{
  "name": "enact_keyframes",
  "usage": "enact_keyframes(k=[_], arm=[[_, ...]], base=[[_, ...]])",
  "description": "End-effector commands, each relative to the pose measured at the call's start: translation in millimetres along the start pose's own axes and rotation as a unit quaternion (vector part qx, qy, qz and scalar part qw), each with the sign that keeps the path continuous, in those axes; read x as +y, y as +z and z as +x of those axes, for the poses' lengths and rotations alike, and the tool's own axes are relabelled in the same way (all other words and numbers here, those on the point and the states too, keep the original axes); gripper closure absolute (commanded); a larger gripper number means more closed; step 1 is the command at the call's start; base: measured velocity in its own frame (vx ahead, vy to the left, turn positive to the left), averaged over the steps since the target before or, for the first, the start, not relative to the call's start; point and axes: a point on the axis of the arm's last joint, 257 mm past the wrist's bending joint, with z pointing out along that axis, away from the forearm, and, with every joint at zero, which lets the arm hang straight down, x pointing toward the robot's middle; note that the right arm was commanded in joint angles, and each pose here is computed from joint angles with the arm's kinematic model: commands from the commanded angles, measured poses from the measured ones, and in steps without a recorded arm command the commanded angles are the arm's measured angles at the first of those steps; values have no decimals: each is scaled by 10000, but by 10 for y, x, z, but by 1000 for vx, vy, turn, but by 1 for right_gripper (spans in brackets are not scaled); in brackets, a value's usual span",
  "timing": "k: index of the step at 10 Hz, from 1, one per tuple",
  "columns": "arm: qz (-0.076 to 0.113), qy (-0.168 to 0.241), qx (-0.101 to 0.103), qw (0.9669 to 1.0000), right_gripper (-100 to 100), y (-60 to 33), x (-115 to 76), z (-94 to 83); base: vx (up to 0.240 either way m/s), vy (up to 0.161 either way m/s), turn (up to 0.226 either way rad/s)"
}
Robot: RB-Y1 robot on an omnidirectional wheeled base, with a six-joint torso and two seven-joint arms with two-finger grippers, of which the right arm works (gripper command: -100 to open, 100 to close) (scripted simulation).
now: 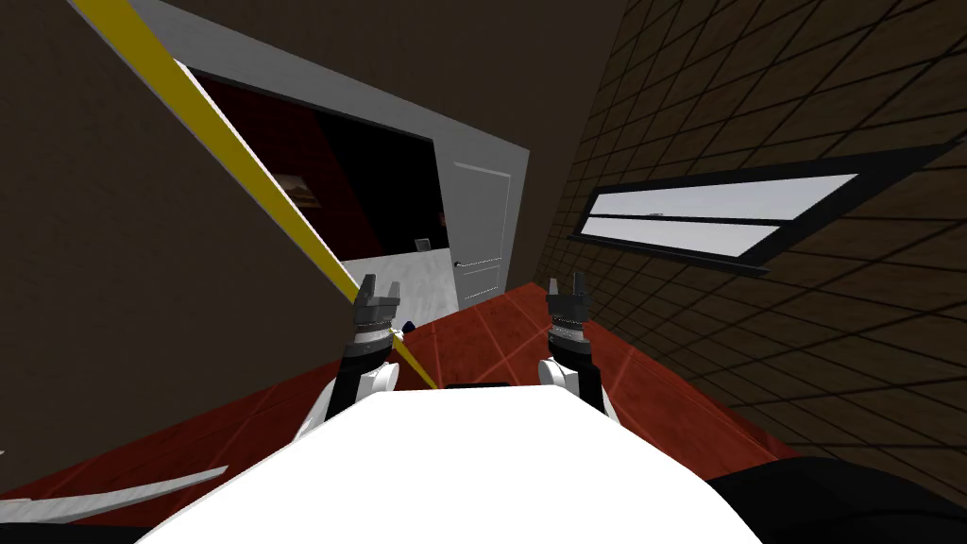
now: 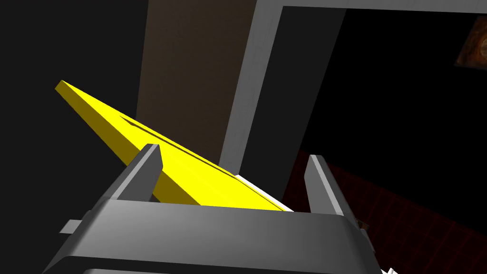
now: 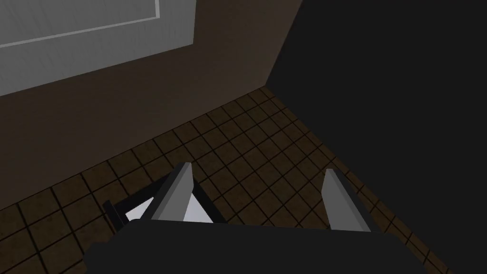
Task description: Pull the door open
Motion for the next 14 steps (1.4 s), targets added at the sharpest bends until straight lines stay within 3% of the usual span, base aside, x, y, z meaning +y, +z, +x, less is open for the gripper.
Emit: enact_keyframes(k=[1, 8, 14], arm=[[67, 160, 19, 9998, -100, -18, -98, 8], [388, 925, 29, 9950, -100, -117, -568, 33], [704, 1659, -55, 9836, -100, -238, -1024, 46]], base=[[-12, 6, 49], [92, -8, 67], [79, -6, 75]])
